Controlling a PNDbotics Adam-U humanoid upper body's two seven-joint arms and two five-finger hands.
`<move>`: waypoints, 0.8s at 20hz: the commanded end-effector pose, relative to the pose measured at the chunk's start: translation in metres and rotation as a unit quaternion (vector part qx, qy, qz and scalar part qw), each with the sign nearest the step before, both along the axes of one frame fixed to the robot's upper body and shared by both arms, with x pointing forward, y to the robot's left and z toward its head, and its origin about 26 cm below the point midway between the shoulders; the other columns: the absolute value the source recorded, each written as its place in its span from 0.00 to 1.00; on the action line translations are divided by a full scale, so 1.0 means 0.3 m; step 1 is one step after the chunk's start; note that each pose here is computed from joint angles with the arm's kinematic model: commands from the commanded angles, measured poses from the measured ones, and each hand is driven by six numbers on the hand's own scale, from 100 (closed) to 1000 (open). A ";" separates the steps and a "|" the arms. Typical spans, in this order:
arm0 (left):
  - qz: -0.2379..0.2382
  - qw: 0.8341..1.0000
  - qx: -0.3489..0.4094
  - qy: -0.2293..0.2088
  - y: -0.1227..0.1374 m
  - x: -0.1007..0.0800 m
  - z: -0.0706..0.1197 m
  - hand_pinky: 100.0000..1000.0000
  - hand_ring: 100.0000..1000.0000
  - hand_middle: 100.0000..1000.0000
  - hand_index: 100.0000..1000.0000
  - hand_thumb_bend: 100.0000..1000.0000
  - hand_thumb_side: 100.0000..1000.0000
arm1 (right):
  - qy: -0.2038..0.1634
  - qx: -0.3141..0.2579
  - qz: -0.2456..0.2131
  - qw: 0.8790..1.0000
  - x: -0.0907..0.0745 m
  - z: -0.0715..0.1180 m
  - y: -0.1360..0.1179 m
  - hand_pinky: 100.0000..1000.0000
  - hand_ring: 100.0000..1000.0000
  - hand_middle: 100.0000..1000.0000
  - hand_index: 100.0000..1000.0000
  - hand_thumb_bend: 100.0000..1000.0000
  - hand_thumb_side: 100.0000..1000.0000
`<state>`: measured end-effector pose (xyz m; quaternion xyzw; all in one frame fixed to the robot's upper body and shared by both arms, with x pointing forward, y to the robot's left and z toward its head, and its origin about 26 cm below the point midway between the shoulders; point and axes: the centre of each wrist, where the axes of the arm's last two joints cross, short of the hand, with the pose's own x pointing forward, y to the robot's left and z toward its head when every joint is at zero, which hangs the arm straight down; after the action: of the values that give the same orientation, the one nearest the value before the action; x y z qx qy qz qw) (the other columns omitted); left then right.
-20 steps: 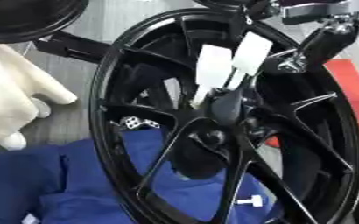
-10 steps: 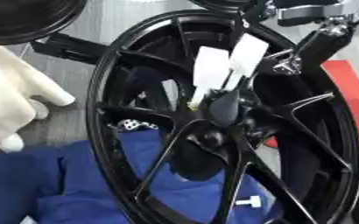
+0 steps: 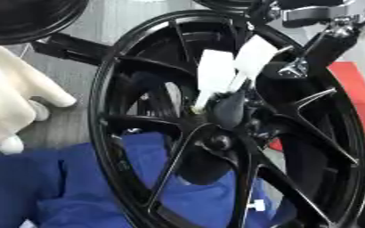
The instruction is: Pull the pin out of the wheel hub.
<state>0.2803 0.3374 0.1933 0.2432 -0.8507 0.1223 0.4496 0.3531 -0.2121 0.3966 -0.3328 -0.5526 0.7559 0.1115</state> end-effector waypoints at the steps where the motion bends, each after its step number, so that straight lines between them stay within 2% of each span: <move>1: 0.001 1.000 0.002 -0.013 0.004 -0.010 0.025 0.82 0.78 0.76 0.83 0.50 0.57 | -0.015 0.015 0.006 1.000 -0.014 0.036 -0.010 0.84 0.77 0.42 0.46 0.03 0.00; 3: 0.001 1.000 0.002 -0.012 0.004 -0.010 0.025 0.82 0.78 0.76 0.83 0.50 0.58 | -0.019 0.026 0.010 0.999 -0.014 0.039 -0.010 0.83 0.76 0.39 0.42 0.00 0.00; 7: 0.001 1.000 0.001 -0.011 0.005 -0.011 0.024 0.82 0.78 0.76 0.83 0.49 0.58 | -0.030 0.053 0.020 0.998 -0.014 0.047 -0.010 0.80 0.71 0.32 0.35 0.00 0.00; 16: 0.005 1.000 0.001 -0.010 0.011 -0.014 0.022 0.83 0.78 0.76 0.83 0.49 0.58 | -0.041 0.117 0.029 0.992 -0.026 0.093 -0.033 0.79 0.64 0.24 0.28 0.00 0.00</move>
<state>0.2791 0.3394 0.1922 0.2440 -0.8481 0.1268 0.4528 0.3516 -0.2154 0.4097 -0.3195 -0.6367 0.6932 0.1101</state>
